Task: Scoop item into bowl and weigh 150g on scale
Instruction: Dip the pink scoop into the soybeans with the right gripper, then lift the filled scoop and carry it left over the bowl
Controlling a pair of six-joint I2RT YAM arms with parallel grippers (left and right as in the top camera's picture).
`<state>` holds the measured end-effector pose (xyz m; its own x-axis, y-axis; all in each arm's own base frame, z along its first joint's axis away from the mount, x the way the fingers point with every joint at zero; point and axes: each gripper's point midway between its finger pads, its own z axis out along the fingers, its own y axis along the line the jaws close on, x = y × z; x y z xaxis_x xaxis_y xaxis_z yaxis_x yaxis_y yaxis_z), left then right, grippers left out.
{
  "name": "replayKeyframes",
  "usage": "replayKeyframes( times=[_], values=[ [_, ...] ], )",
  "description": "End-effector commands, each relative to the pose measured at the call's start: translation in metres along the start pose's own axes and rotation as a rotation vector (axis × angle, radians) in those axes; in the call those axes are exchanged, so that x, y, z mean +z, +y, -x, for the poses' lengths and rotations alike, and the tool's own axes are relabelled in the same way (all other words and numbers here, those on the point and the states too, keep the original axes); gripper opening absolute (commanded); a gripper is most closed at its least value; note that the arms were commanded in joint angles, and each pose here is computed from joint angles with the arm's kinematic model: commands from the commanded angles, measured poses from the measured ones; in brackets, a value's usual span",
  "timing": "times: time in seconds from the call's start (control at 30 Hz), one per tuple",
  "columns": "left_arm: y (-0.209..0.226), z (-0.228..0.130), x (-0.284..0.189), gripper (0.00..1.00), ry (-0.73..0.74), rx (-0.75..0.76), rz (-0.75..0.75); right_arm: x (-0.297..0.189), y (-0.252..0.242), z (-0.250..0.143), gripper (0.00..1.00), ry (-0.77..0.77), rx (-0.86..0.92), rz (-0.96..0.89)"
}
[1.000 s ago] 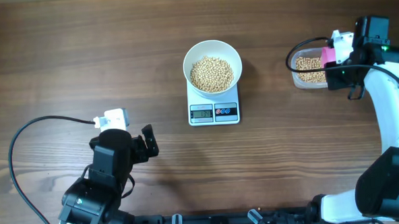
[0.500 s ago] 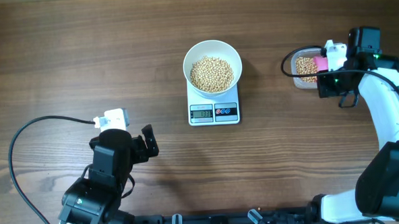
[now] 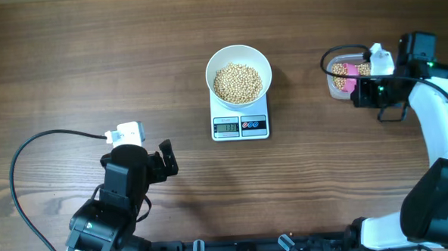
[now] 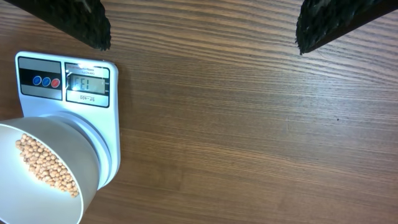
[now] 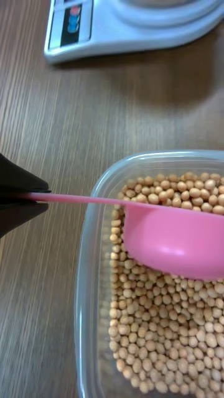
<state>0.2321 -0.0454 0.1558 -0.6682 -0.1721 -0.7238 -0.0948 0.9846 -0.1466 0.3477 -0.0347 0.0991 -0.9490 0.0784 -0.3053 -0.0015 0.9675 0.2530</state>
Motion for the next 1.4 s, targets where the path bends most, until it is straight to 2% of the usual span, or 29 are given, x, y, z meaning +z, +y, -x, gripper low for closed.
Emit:
replayKeyframes(
  times=[0.0, 0.2, 0.6, 0.77, 0.93, 1.1, 1.23, 1.37],
  values=[
    [0.004, -0.001, 0.001, 1.00, 0.000, 0.009, 0.019, -0.003, 0.003, 0.002, 0.04, -0.026, 0.109, 0.130],
    [0.004, -0.001, 0.001, 1.00, 0.000, 0.009, 0.019, -0.013, -0.016, -0.002, 0.04, -0.048, 0.203, 0.166],
    [0.004, -0.001, 0.001, 1.00, 0.000, 0.008, 0.019, -0.049, -0.029, -0.004, 0.04, -0.239, 0.447, 0.570],
    [0.004, -0.001, 0.001, 1.00, 0.000, 0.008, 0.019, -0.065, -0.019, 0.005, 0.04, -0.297, 0.451, 0.689],
    [0.004, -0.001, 0.001, 1.00, 0.000, 0.008, 0.019, -0.067, -0.015, 0.004, 0.04, -0.289, 0.466, 0.717],
    [0.004, -0.001, 0.001, 1.00, 0.000, 0.009, 0.019, -0.086, 0.000, 0.013, 0.04, -0.336, 0.460, 0.860],
    [0.004, -0.001, 0.001, 1.00, 0.000, 0.009, 0.019, -0.084, 0.015, 0.013, 0.04, -0.305, 0.438, 0.884],
    [0.004, -0.001, 0.001, 1.00, 0.000, 0.009, 0.019, -0.074, 0.054, 0.013, 0.04, -0.217, 0.364, 0.925]
  ],
)
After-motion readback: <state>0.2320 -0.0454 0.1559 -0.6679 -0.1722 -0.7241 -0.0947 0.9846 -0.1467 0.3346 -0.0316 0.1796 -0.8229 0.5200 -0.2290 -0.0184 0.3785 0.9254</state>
